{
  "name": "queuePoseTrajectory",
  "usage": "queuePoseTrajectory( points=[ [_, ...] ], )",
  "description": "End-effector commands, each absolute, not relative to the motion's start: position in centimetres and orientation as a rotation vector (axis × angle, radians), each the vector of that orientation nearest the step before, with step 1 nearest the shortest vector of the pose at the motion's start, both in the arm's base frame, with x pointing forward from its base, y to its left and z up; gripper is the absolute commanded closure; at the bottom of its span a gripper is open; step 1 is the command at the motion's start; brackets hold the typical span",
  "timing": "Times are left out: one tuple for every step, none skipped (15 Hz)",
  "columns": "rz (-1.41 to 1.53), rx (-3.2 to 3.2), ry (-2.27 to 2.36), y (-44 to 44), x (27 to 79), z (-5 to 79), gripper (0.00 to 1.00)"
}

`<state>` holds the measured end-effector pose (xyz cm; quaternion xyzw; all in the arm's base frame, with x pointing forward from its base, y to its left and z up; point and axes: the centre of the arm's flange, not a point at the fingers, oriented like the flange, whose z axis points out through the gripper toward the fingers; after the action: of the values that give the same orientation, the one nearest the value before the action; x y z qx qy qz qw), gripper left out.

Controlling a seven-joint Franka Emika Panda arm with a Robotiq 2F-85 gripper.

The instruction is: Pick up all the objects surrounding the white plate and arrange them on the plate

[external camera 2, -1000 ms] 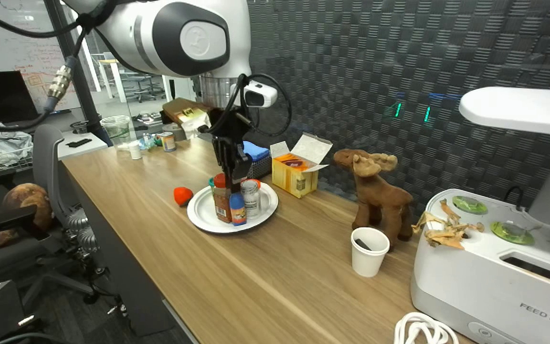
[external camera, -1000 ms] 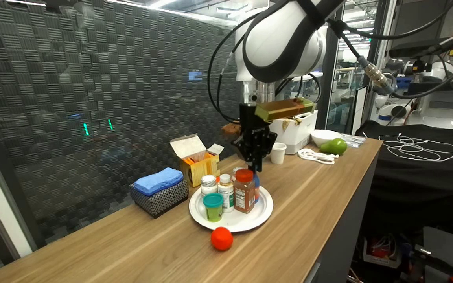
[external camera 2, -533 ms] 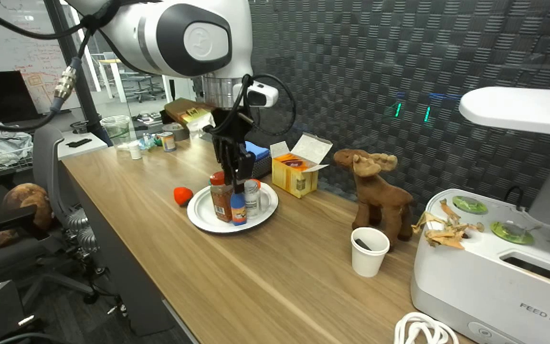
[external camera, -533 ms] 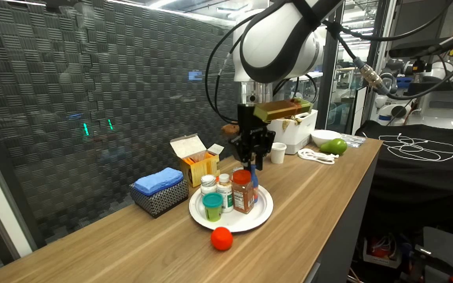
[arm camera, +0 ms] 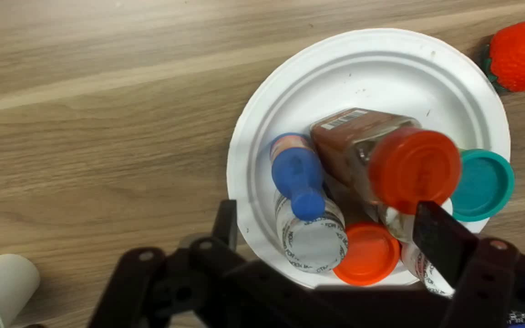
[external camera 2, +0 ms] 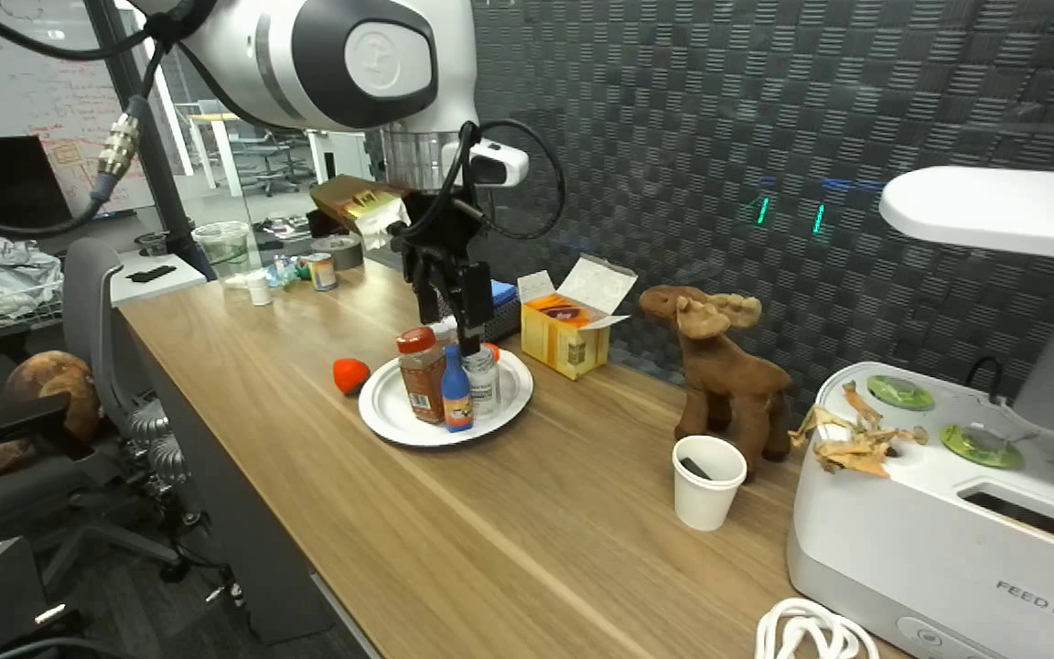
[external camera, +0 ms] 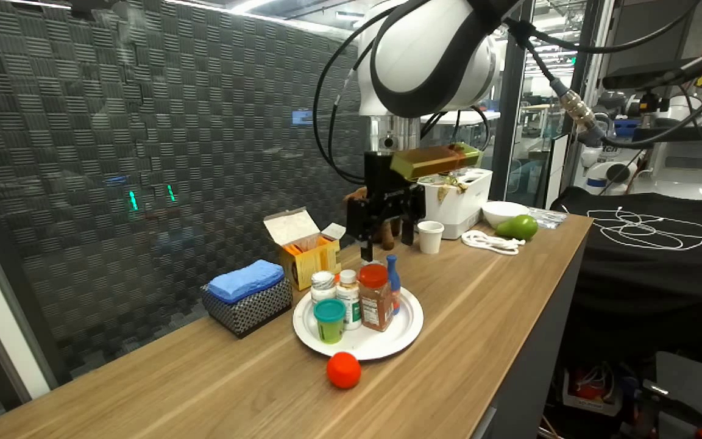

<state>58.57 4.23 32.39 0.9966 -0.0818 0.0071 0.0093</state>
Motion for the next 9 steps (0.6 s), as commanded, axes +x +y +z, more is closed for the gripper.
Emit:
queuePoseTrajectory(
  points=[
    [0.067,3.095,-0.25,4.9,57.9,34.4,0.0],
    [0.074,3.095,-0.25,5.0,57.9,34.5,0.0],
    [0.079,3.097,-0.25,5.0,57.9,34.7,0.0],
    [0.081,3.097,-0.246,5.2,57.9,34.8,0.0],
    [0.08,3.098,-0.236,5.5,57.8,35.2,0.0],
    [0.078,3.096,-0.228,5.8,57.8,35.4,0.0],
    [0.079,3.098,-0.214,6.2,57.7,35.7,0.0],
    [0.08,3.099,-0.199,6.6,57.6,36.0,0.0],
    [0.081,3.1,-0.188,7.0,57.5,36.2,0.0]
  ],
)
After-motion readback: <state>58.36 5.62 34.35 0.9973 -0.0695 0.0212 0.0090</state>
